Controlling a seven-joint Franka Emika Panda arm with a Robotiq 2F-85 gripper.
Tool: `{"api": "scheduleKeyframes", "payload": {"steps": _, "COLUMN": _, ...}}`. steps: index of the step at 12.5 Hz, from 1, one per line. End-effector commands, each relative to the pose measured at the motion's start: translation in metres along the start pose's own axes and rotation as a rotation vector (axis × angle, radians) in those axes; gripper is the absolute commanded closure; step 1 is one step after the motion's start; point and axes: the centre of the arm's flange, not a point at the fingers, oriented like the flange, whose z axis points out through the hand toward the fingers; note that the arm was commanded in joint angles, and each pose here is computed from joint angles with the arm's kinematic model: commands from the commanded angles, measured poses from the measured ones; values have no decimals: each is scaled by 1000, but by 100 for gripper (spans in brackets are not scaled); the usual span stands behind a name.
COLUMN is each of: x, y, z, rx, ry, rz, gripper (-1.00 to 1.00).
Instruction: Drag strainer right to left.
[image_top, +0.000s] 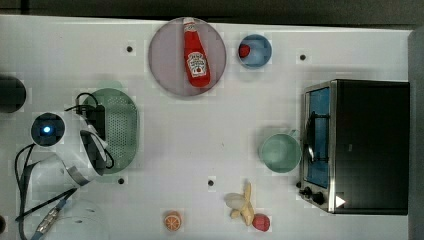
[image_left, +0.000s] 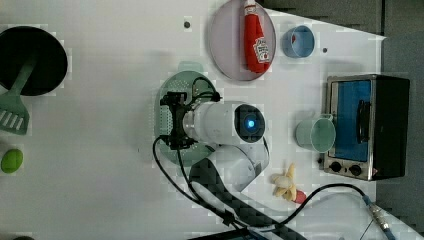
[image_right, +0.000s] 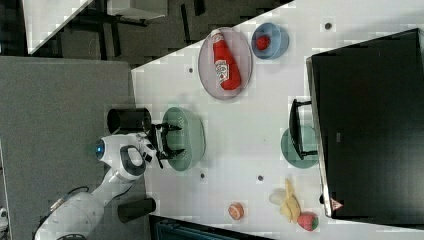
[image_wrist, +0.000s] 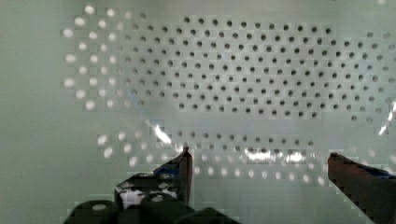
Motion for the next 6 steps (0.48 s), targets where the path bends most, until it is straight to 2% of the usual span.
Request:
{"api": "scheduleKeyframes", "payload": {"steps": 1, "x": -33, "y": 18, "z": 8, "rx": -44, "ry": 3, "rz": 28, "gripper": -100}}
{"api": "scheduleKeyframes", "payload": {"steps": 6, "x": -49, "y": 24, "z": 8, "rx": -38, "ry": -4, "rz": 5, "gripper": -100}}
